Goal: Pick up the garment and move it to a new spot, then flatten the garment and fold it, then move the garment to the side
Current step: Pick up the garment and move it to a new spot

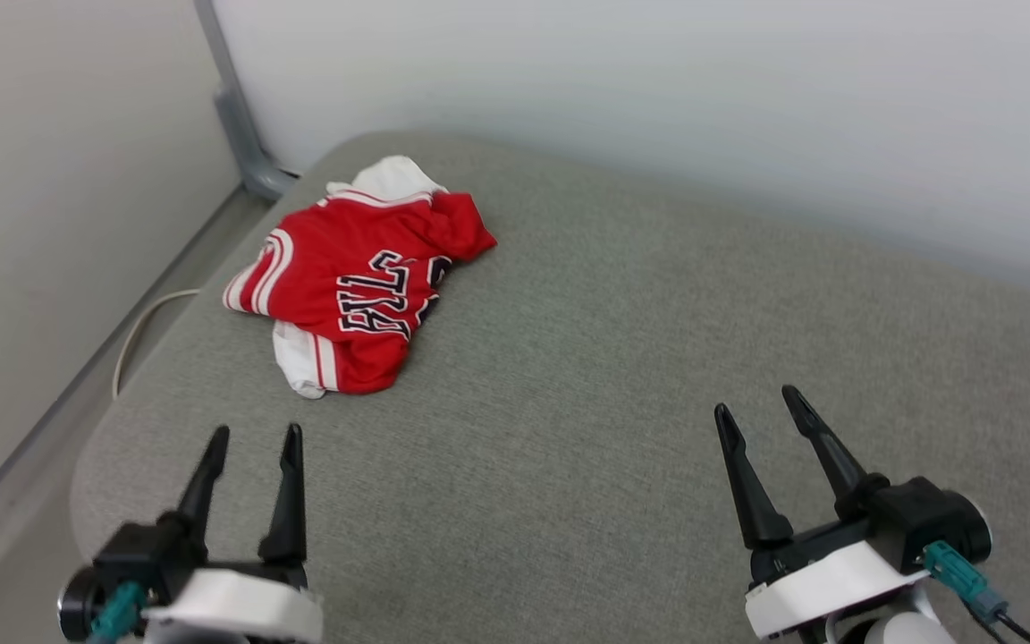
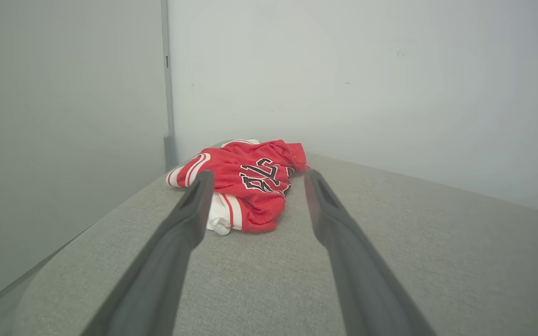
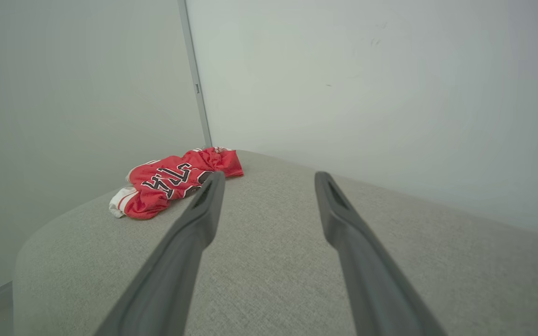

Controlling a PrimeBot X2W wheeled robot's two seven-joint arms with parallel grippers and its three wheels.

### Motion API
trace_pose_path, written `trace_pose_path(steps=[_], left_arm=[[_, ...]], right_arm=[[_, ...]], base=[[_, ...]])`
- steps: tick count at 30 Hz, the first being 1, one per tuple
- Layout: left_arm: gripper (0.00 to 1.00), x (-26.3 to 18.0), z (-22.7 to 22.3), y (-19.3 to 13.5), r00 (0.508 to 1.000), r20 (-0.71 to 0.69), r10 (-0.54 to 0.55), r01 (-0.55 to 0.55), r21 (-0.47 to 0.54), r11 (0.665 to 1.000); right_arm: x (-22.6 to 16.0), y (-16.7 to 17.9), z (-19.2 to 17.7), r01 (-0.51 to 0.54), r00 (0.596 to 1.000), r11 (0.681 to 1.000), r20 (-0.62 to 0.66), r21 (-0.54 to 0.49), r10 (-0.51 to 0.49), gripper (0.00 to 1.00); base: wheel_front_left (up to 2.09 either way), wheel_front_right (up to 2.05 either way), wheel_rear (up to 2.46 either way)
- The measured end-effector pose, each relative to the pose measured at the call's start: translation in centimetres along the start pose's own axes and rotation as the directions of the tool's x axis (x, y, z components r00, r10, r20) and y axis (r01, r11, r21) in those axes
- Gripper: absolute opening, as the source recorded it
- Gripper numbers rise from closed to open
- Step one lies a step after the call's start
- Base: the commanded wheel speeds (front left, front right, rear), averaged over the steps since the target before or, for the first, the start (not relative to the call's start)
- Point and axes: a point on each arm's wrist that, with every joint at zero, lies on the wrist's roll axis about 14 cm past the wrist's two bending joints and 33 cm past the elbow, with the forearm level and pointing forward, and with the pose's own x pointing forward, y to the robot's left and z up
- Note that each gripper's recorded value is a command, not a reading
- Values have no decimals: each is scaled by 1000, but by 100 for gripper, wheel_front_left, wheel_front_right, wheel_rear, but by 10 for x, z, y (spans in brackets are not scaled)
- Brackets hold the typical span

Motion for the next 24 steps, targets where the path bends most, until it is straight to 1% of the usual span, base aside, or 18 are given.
trace_pose_path(steps=[2, 4, 7, 8, 10, 12, 15, 16, 18, 19, 20, 22, 24], left_arm=[[100, 16, -3, 0, 1000, -17, -25, 26, 36, 999], [100, 32, -16, 0, 996, -70, -55, 60, 69, 996], [100, 71, -24, -9, 983, -137, -120, 131, 78, 988], [100, 104, -36, -15, 954, -244, -176, 202, 83, 976], [100, 126, -39, -10, 931, -309, -192, 244, 138, 960], [100, 144, -48, -11, 900, -386, -205, 283, 156, 946], [100, 153, -82, -18, 794, -567, -219, 341, 117, 933], [100, 158, -86, -18, 770, -599, -220, 357, 119, 927], [100, 173, -91, -18, 727, -652, -216, 411, 160, 898], [100, 179, -95, -18, 709, -673, -211, 425, 169, 889], [100, 182, -102, -17, 681, -704, -200, 434, 168, 885], [100, 182, -123, -13, 609, -776, -165, 451, 167, 877], [100, 186, -137, -6, 556, -822, -123, 454, 176, 874]], right_arm=[[3, -6, -3, 7, 1000, 1000, 0, -15, -7, 100], [7, -13, -8, 14, 1000, 999, -6, -33, -14, 100], [12, -28, -16, 37, 999, 997, -13, -60, -38, 100], [14, -47, -25, 76, 997, 995, -22, -63, -78, 100], [16, -58, -31, 97, 995, 993, -26, -65, -99, 100], [17, -67, -38, 109, 993, 992, -33, -65, -111, 100], [16, -80, -54, 125, 990, 989, -62, -72, -130, 100], [16, -85, -58, 130, 988, 989, -69, -78, -135, 100], [16, -95, -63, 151, 985, 985, -73, -79, -156, 100], [15, -100, -66, 162, 983, 984, -77, -80, -168, 100], [14, -104, -69, 170, 981, 982, -82, -82, -177, 100], [10, -111, -76, 184, 977, 979, -97, -85, -192, 100], [7, -115, -83, 190, 974, 978, -112, -89, -199, 100]], base=[[0, 0, 0], [0, 0, 0], [0, 0, 0], [0, 0, 0], [0, 0, 0], [0, 0, 0], [0, 0, 0], [0, 0, 0], [0, 0, 0], [0, 0, 0], [0, 0, 0], [0, 0, 0], [0, 0, 0]])
